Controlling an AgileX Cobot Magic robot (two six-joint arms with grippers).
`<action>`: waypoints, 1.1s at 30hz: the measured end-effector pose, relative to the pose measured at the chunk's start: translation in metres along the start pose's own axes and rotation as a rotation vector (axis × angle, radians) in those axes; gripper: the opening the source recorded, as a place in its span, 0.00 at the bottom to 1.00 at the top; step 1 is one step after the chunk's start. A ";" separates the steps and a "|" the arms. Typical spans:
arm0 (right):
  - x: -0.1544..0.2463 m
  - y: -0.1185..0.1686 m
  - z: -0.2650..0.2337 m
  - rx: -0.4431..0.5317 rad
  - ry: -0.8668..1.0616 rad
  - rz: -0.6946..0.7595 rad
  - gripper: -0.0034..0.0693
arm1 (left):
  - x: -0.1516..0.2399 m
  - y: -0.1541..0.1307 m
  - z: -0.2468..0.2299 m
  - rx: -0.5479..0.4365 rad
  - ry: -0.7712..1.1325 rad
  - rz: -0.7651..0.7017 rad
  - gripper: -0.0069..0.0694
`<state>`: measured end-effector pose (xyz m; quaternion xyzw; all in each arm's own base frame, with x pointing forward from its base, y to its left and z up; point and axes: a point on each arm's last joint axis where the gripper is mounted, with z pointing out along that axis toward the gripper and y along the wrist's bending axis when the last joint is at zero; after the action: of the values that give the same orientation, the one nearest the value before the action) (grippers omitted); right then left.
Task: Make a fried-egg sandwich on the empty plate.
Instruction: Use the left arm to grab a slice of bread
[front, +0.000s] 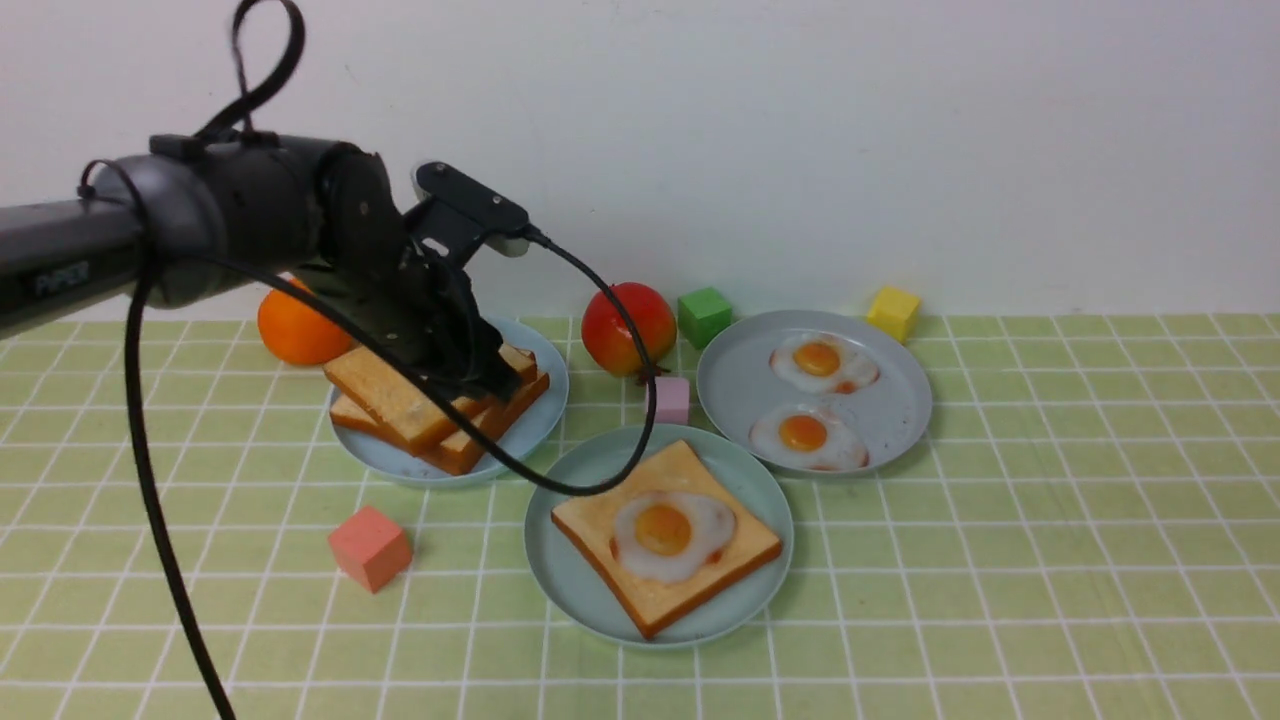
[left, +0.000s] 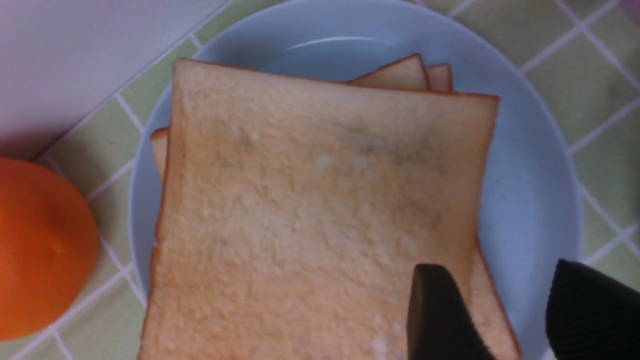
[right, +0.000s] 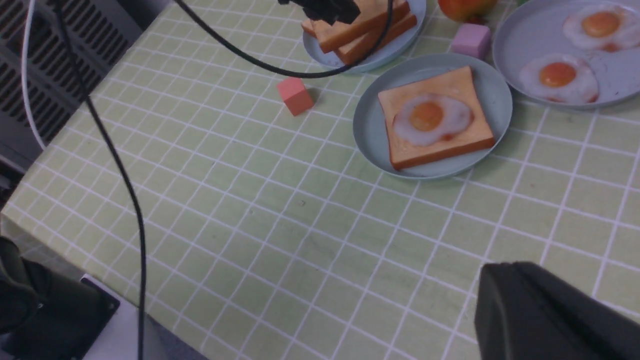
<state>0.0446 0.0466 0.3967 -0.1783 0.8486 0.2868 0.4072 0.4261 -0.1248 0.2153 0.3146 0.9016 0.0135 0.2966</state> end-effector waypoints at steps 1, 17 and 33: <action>0.000 0.001 0.000 -0.007 0.005 0.006 0.05 | 0.001 0.001 0.007 -0.012 0.005 0.022 0.59; 0.001 0.003 0.000 -0.029 0.012 0.021 0.06 | 0.009 0.002 0.037 -0.039 0.035 0.052 0.44; 0.001 0.003 0.000 -0.034 0.017 0.025 0.07 | -0.013 -0.001 -0.036 -0.019 -0.047 -0.016 0.22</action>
<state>0.0420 0.0489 0.3966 -0.1768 0.8493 0.3048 0.3932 0.4146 -0.1273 0.2515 0.3050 0.8967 0.0124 0.3207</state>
